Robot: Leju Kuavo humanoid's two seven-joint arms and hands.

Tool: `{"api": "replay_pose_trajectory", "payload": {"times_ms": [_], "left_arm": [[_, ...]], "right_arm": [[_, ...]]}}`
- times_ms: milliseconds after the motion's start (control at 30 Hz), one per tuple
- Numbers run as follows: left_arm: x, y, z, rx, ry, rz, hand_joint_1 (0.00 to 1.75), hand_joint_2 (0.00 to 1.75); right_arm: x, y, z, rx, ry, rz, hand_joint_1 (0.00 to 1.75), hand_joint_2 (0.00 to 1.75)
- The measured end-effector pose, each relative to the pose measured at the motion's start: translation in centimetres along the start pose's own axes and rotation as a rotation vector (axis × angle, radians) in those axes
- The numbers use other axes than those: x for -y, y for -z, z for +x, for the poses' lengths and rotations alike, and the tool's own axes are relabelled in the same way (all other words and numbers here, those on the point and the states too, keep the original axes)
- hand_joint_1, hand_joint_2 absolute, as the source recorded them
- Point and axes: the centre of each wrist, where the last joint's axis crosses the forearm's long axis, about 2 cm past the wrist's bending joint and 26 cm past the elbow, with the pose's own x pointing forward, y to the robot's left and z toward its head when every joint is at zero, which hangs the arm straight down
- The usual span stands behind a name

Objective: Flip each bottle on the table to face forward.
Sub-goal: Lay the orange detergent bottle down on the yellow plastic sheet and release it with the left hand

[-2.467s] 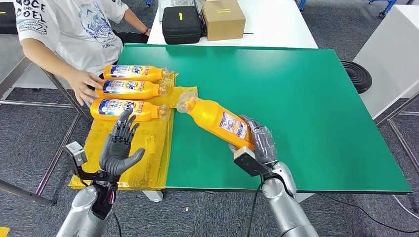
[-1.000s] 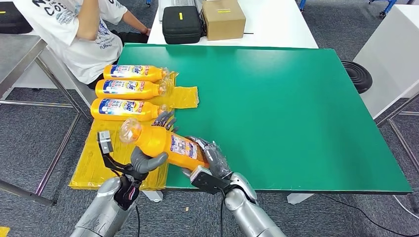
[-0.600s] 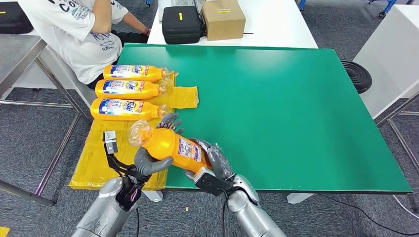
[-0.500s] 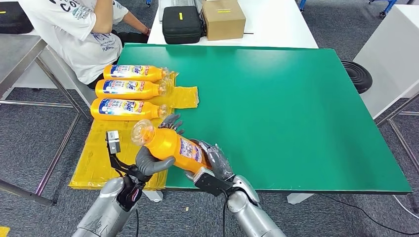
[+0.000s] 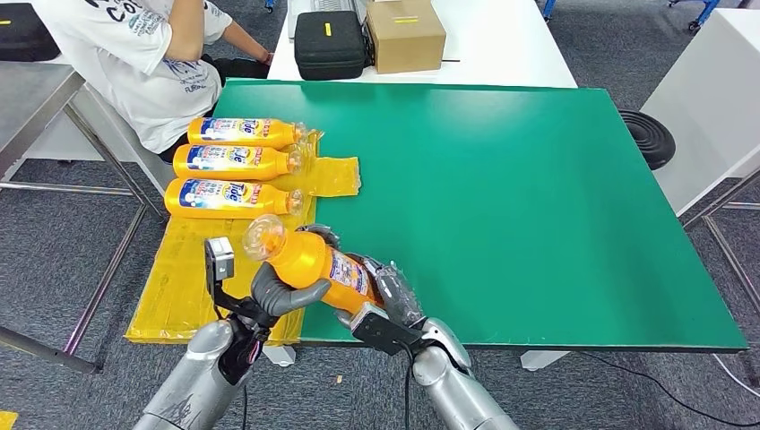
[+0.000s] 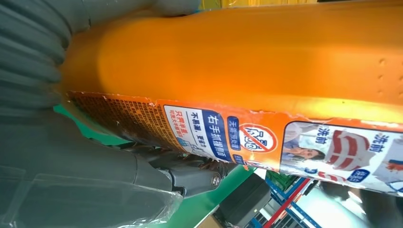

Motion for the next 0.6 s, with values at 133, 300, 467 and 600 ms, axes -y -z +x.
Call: {"api": "replay_pose_trajectory", "payload": {"times_ms": [133,300,467,600], "left_arm": [[0.08,0.07,-0.01,0.011,-0.011,0.002,1.75,1.75],[0.15,0.13,-0.01,0.017,-0.022,0.001,1.75,1.75],[0.18,0.19,0.01,0.023,-0.029,0.004,1.75,1.75],[0.11,0.21,0.05,0.024,-0.023,0.020,1.75,1.75]], "right_arm": [[-0.04,-0.05,0.02,0.000,0.001,0.000,1.75,1.75],[-0.07,-0.10,0.03,-0.001,0.002,0.000,0.44,1.75],[-0.07,-0.09,0.05,-0.015,-0.002,-0.001,0.00,0.00],[0.07,-0.09,0.08,-0.030,-0.009,-0.016,0.00,0.00]]}}
